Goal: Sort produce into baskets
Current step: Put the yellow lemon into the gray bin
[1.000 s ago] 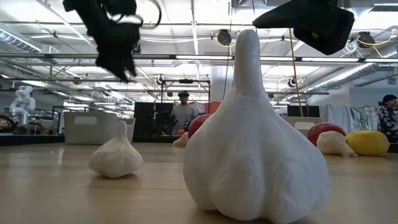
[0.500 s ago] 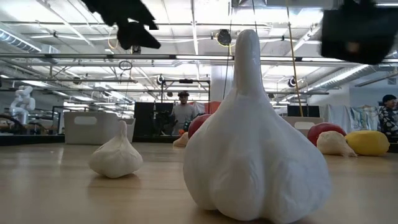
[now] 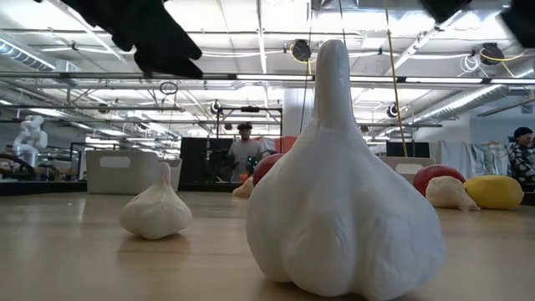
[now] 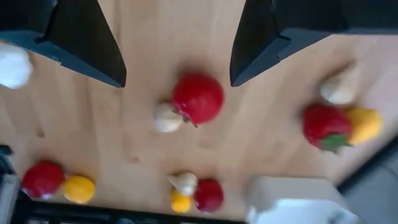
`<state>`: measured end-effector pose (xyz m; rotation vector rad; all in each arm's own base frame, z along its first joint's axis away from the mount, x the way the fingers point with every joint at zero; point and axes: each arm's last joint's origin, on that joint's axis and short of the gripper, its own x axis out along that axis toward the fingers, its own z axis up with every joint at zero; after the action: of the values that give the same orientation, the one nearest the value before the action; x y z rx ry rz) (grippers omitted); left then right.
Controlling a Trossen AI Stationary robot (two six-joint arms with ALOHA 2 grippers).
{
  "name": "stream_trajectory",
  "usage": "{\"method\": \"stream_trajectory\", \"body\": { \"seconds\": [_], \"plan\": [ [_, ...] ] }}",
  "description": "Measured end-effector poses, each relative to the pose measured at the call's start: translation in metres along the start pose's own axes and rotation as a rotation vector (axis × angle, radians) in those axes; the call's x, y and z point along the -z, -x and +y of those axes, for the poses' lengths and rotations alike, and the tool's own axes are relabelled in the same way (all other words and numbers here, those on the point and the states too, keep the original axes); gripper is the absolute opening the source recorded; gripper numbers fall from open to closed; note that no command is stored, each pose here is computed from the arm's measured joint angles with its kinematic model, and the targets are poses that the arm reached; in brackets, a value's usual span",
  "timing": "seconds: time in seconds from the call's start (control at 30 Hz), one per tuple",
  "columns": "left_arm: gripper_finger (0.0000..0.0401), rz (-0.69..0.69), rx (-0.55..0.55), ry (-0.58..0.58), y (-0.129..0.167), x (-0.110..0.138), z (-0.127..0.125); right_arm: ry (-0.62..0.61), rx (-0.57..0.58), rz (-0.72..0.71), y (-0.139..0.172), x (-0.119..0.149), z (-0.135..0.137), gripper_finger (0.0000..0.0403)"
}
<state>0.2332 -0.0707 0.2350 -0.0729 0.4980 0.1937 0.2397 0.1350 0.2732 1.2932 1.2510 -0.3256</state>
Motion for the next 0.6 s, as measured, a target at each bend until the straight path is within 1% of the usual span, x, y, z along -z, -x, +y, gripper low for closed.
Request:
{"method": "stream_trajectory", "body": {
  "seconds": [0.07,0.13,0.27,0.37,0.4,0.47,0.6],
  "plan": [
    [0.0295,-0.040,-0.069,-0.020,0.001,-0.002,0.000,-0.082,0.074,0.003,0.012,0.008,-0.002,0.0302],
    [0.0295,-0.071,-0.109,-0.032,0.001,-0.005,0.002,-0.163,0.161,0.001,0.020,0.017,-0.005,0.0302],
    [0.0295,-0.091,-0.114,-0.076,0.001,-0.007,0.001,-0.324,0.330,-0.037,0.027,0.033,-0.017,0.0302],
    [0.0295,-0.083,-0.117,-0.091,0.001,-0.006,0.002,-0.455,0.452,-0.137,0.029,0.040,-0.030,0.0302],
    [0.0295,-0.082,-0.117,-0.092,0.001,-0.006,0.002,-0.493,0.475,-0.171,0.029,0.041,-0.033,0.0302],
    [0.0295,-0.079,-0.116,-0.088,0.001,-0.006,0.002,-0.549,0.492,-0.196,0.029,0.045,-0.036,0.0302],
    [0.0295,-0.058,-0.100,-0.093,0.001,-0.004,0.001,-0.600,0.484,-0.205,0.027,0.050,-0.036,0.0302]
  ]
}}
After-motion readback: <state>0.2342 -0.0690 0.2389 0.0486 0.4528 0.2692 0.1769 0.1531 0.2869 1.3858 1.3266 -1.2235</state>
